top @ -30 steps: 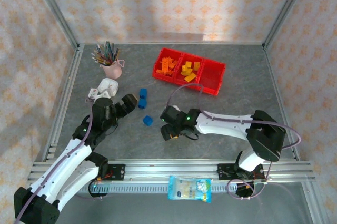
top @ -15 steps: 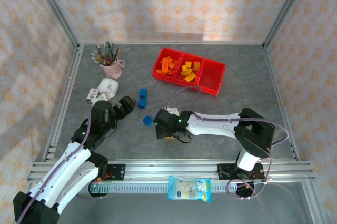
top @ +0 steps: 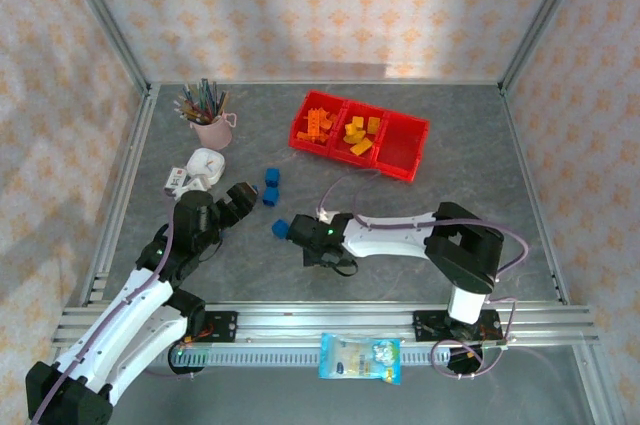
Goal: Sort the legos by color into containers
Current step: Pick up the lego from the bottom-center of the table, then place the lego in the container, then pick up the lego from the center of the table, then place the lego in the container, then pick up the lego from the center of the table.
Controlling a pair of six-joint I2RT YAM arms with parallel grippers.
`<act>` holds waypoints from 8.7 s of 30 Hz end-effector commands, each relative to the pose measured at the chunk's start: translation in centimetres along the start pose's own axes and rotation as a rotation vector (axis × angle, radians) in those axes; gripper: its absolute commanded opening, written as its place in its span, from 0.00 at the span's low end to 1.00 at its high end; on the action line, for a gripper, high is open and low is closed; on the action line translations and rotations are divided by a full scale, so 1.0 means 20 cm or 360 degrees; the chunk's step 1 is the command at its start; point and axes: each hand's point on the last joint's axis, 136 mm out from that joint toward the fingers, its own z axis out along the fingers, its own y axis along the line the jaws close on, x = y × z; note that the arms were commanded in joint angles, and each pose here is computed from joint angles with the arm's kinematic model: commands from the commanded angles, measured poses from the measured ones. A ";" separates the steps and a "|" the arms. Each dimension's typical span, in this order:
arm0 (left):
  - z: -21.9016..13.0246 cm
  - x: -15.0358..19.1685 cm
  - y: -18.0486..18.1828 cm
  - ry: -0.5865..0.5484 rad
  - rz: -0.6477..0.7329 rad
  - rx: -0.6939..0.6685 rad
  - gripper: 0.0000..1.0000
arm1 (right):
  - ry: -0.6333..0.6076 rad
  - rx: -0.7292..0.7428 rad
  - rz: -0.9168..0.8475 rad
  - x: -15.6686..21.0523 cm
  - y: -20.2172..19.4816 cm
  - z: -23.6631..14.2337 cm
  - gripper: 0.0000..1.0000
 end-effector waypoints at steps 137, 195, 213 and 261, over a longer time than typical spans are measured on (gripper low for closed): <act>-0.12 -0.22 -0.10 -0.0220 0.0007 0.0033 0.99 | -0.0560 -0.0367 -0.0430 -0.76 0.33 -0.24 0.17; 0.20 -0.17 -0.42 -0.0039 0.0171 0.0149 0.99 | -0.0838 0.0065 0.0290 -1.44 -0.51 -0.43 0.72; -0.08 -0.20 -0.09 -0.0208 0.0055 -0.0074 0.99 | -0.0564 -0.0327 -0.0041 -0.98 0.43 -0.12 0.81; -0.13 -0.23 -0.02 -0.0303 -0.0041 -0.0095 0.99 | -0.0427 -0.0151 -0.0240 -0.88 0.60 0.12 0.45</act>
